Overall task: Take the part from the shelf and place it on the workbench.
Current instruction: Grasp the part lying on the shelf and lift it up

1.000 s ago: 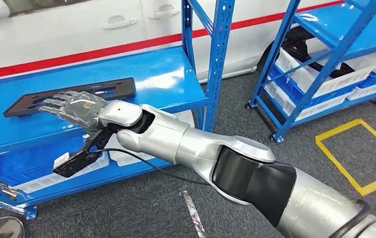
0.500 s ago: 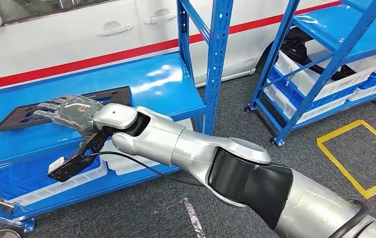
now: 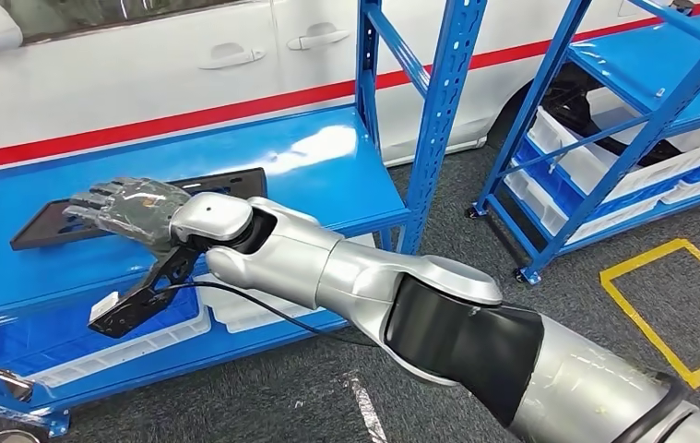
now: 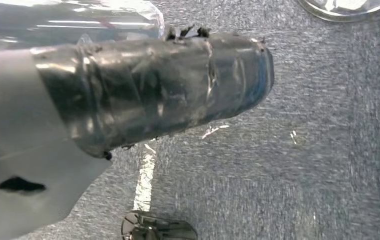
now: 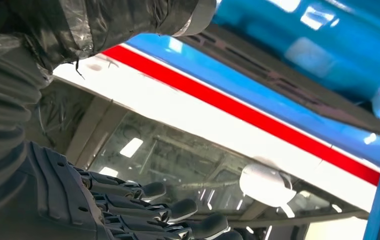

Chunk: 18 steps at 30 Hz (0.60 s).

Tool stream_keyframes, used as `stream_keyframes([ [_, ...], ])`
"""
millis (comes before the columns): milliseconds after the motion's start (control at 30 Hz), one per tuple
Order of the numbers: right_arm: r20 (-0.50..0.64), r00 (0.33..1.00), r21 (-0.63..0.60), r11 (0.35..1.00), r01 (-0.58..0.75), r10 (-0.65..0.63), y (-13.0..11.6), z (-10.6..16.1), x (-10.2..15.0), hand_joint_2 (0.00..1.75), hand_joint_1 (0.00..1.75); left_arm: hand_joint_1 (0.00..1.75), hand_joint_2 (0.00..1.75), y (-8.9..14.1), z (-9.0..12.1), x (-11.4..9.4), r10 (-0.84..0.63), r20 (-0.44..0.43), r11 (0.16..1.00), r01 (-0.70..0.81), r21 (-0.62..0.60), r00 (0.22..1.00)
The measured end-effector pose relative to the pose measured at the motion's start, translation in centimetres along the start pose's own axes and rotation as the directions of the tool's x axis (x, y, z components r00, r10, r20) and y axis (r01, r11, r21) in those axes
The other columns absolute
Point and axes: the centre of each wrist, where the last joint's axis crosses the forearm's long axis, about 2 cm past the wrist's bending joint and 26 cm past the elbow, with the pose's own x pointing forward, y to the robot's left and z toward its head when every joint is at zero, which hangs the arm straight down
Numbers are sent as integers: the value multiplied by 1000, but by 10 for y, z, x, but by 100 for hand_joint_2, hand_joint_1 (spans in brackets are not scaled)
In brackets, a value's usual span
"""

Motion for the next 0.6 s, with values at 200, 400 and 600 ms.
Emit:
stream_keyframes([
  [200,-9,1000,12,1000,-7,7,-1,0,-1,175,0,0,0,-2,0,1,5,-1,1000,-5,-2,1000],
  [400,-34,999,54,999,-6,8,7,0,-4,175,0,0,0,-2,1,-2,7,-7,1000,-7,-2,1000],
  [600,-63,998,79,997,-7,12,13,2,-11,175,0,0,0,-2,0,0,7,-4,1000,-7,-1,1000],
])
